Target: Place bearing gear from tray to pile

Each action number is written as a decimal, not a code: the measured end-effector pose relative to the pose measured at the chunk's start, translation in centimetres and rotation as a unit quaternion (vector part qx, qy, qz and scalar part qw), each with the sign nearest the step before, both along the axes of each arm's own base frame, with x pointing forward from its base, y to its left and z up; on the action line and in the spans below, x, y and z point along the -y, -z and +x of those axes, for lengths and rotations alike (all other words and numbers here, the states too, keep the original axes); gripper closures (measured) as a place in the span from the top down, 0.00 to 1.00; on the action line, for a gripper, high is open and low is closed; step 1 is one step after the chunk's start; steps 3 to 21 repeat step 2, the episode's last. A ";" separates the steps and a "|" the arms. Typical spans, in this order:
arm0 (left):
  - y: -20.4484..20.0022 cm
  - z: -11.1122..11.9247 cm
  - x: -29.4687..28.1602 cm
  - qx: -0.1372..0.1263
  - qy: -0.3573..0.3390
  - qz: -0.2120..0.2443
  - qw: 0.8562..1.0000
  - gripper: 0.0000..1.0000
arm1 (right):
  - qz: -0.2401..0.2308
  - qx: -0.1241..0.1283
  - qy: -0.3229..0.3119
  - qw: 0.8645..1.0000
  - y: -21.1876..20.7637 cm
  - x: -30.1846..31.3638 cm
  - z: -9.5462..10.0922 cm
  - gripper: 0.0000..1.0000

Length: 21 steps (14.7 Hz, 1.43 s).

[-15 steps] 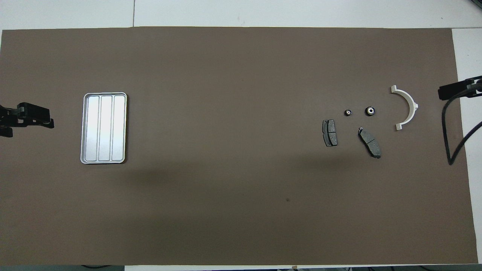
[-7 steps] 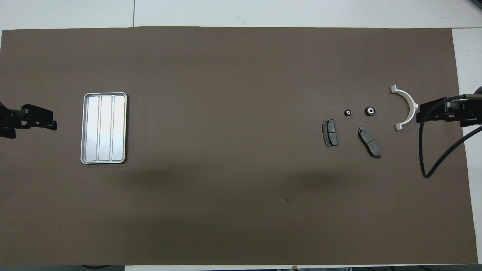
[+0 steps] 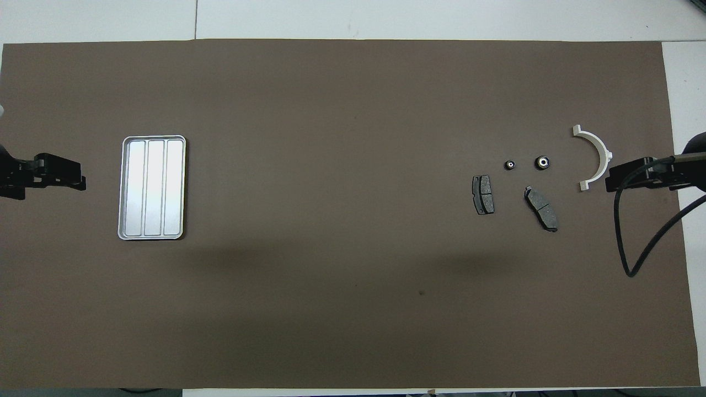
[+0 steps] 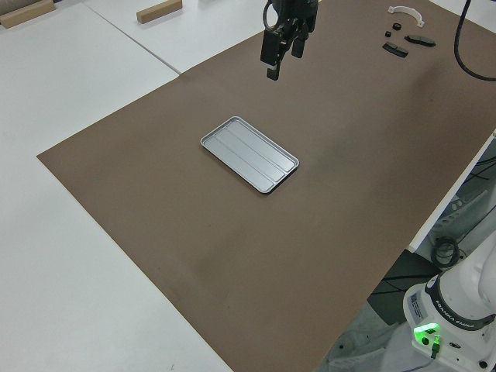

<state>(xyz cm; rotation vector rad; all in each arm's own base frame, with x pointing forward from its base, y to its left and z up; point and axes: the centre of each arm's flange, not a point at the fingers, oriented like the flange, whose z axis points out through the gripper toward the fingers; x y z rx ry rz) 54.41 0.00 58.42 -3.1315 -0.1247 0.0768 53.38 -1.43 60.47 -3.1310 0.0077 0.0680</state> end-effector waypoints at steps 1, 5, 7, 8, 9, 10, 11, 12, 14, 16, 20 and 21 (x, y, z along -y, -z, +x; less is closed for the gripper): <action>0.0 0.0 0.0 0.000 0.000 0.000 1.000 1.00 | 0.000 0.000 0.000 1.000 0.0 0.0 0.0 1.00; 0.0 0.0 0.0 0.000 0.000 0.000 1.000 1.00 | 0.000 -0.001 0.000 1.000 0.1 0.0 -0.1 1.00; 0.0 0.0 0.0 0.000 0.000 0.000 1.000 1.00 | 0.000 -0.001 0.000 1.000 0.1 0.0 -0.1 1.00; 0.0 0.0 0.0 0.000 0.000 0.000 1.000 1.00 | 0.000 -0.001 0.000 1.000 0.1 0.0 -0.1 1.00; 0.0 0.0 0.0 0.000 0.000 0.000 1.000 1.00 | 0.000 -0.001 0.000 1.000 0.1 0.0 -0.1 1.00; 0.0 0.0 0.0 0.000 0.000 0.000 1.000 1.00 | 0.000 -0.001 0.000 1.000 0.1 0.0 -0.1 1.00; 0.0 0.0 0.0 0.000 0.000 0.000 1.000 1.00 | 0.000 -0.001 0.000 1.000 0.1 0.0 -0.1 1.00; 0.0 0.0 0.0 0.000 0.000 0.000 1.000 1.00 | 0.000 -0.001 0.000 1.000 0.1 0.0 -0.1 1.00; 0.0 0.0 0.0 0.000 0.000 0.000 1.000 1.00 | 0.000 -0.001 0.000 1.000 0.1 0.0 -0.1 1.00; 0.0 0.0 0.0 0.000 0.000 0.000 1.000 1.00 | 0.000 -0.001 0.000 1.000 0.1 0.0 -0.1 1.00; 0.0 0.0 0.0 0.000 0.000 0.000 1.000 1.00 | 0.000 -0.001 0.000 1.000 0.1 0.0 -0.1 1.00; 0.0 0.0 0.0 0.000 0.000 0.000 1.000 1.00 | 0.000 -0.001 0.000 1.000 0.1 0.0 -0.1 1.00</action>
